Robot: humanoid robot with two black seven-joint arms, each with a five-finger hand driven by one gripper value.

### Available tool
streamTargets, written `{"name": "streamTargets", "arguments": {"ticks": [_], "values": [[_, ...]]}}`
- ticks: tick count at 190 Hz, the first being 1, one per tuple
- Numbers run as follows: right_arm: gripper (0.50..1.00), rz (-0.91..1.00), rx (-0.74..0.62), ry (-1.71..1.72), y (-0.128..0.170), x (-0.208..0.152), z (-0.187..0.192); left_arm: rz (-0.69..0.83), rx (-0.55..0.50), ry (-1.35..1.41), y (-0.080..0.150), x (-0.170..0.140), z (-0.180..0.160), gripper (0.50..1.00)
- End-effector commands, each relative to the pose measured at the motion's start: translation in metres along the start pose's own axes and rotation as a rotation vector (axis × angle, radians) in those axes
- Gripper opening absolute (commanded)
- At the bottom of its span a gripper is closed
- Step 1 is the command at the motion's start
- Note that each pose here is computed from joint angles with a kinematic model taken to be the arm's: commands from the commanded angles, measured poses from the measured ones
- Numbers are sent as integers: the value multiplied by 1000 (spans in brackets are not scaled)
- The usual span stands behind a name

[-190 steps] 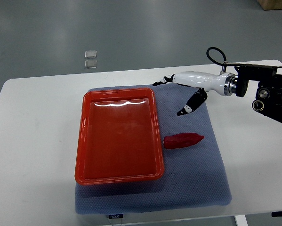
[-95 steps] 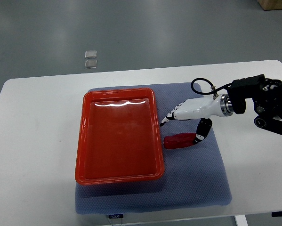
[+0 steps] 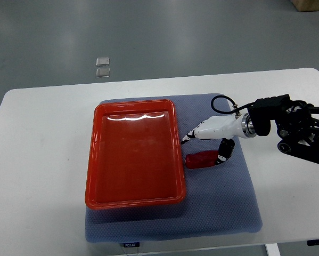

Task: Place red pepper on red tray
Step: 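Close the right hand fingers around the red pepper, then lift the pepper and carry it over the red tray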

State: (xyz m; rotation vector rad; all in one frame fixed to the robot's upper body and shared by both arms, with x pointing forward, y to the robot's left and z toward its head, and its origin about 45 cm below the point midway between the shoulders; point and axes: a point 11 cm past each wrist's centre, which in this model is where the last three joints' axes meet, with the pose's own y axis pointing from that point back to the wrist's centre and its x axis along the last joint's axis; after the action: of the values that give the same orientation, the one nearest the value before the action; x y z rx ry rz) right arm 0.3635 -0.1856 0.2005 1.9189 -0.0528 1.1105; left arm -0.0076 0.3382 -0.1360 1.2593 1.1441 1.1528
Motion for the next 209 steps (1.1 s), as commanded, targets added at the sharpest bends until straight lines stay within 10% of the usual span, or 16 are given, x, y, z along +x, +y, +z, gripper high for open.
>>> {"name": "streamTargets", "arguments": {"ticks": [1, 103, 176, 209], "values": [[909, -17, -3, 0, 0, -5, 1, -1, 0, 0, 0, 0, 0, 1000], [795, -54, -22, 8, -1, -19, 7, 1, 0, 0, 0, 0, 0, 1000], [507, -47, -41, 8, 0, -19, 12, 1, 0, 0, 0, 0, 0, 1000], [500, -31, -46, 6, 2, -17, 14, -1, 0, 0, 0, 0, 0, 1000]]}}
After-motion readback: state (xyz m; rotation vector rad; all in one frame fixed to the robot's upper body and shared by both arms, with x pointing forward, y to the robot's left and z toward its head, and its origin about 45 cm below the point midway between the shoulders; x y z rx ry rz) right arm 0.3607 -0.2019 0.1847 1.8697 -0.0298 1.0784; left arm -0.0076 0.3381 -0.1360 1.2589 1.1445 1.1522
